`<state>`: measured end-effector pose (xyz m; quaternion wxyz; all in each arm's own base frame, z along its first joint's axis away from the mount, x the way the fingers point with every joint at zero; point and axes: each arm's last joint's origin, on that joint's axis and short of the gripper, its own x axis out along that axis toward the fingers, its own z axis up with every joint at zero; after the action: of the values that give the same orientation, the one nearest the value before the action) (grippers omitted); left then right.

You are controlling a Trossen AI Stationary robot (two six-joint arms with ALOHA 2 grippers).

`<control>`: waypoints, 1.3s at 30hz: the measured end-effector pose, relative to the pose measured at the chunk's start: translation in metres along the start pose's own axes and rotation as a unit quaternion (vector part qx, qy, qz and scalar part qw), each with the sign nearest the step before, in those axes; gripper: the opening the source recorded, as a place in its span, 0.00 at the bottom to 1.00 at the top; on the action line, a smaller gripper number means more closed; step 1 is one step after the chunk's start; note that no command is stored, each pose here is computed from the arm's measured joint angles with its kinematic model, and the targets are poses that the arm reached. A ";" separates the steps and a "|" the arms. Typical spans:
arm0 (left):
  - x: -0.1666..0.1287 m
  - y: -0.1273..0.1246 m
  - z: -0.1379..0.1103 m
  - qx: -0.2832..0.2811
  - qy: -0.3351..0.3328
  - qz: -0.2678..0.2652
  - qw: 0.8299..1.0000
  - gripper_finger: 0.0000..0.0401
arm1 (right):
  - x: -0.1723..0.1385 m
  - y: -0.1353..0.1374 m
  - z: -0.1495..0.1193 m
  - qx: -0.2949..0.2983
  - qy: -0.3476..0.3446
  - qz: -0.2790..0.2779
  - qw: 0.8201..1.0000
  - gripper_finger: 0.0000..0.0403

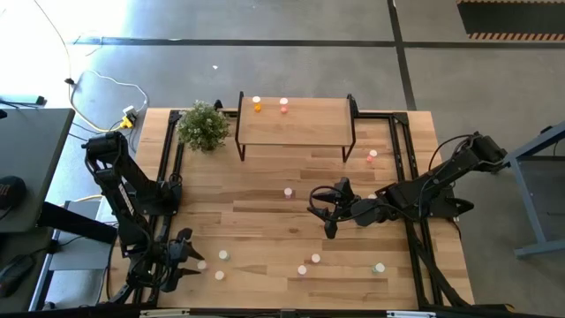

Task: Pick and place medicine bottles onto shelf by color
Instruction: Put the bottom left purple pill bottle on the shelf

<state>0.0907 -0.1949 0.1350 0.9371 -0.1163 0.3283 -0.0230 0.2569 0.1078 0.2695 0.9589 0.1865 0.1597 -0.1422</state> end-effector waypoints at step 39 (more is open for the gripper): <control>0.007 0.003 0.005 -0.002 0.012 0.009 1.000 0.30 | 0.000 0.000 0.000 0.001 0.000 0.000 1.000 0.51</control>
<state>0.0991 -0.1919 0.1334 0.9330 -0.1147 0.3409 -0.0152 0.2569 0.1078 0.2695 0.9586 0.1879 0.1596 -0.1423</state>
